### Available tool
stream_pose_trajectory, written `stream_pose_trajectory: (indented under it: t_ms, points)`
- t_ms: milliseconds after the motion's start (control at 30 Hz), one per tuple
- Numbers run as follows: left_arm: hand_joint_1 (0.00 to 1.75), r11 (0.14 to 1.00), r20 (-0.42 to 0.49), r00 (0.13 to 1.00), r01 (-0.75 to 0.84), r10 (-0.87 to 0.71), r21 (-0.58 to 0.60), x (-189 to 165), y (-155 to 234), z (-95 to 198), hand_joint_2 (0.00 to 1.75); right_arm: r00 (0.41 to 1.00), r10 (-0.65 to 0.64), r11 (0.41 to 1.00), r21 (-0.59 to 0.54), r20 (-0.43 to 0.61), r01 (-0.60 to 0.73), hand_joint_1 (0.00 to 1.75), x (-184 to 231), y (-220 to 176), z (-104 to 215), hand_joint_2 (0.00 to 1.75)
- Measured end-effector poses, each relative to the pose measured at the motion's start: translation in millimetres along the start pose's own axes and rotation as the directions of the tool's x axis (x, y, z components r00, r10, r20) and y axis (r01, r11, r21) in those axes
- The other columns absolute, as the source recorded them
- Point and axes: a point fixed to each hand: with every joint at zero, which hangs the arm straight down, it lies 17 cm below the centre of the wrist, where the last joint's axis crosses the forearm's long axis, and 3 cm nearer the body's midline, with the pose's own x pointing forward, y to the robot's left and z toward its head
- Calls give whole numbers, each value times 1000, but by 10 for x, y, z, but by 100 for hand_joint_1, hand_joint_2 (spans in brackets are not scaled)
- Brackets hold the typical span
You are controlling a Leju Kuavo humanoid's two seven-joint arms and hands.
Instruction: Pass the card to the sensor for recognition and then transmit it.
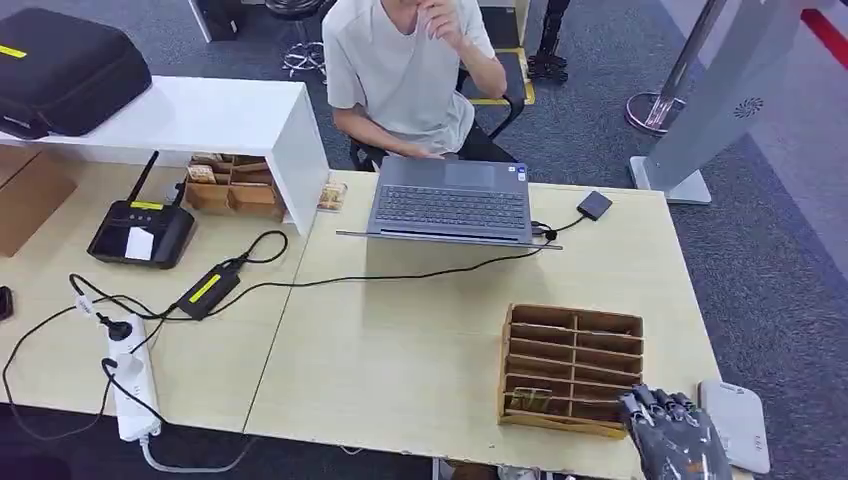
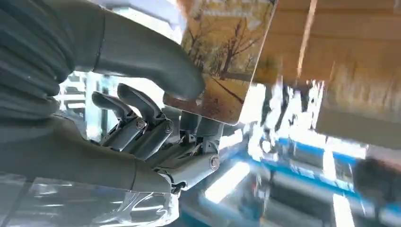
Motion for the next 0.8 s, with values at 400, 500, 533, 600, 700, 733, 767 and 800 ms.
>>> stream_pose_trajectory:
  t_ms: [400,500,533,600,700,733,767,800]
  points:
    - [0,999,5,999,47,-47,-11,22,-16,-2,175,987,102,973,-196,-122,-125,175,-677,-548,-662,175]
    - [0,999,13,999,53,-53,-12,30,-11,-1,175,985,108,966,-220,-133,-136,175,-744,-623,-780,175]
    - [0,998,19,998,59,-59,-11,34,-6,-1,175,984,108,963,-231,-142,-139,175,-789,-661,-844,175]
    - [0,995,44,994,98,-98,-2,61,7,-2,175,981,107,957,-249,-164,-146,175,-928,-744,-1051,175]
    - [0,990,87,986,140,-139,1,109,-5,5,175,975,114,947,-275,-188,-164,175,-1168,-868,-1397,175]
    - [0,989,89,985,146,-146,0,116,-7,5,175,974,118,944,-282,-194,-170,175,-1235,-895,-1507,175]
    - [0,988,91,984,153,-152,0,122,-9,4,175,973,120,940,-291,-199,-175,175,-1290,-930,-1602,175]
    - [0,988,92,983,157,-156,-1,124,-10,4,175,972,123,937,-298,-202,-181,175,-1325,-955,-1669,175]
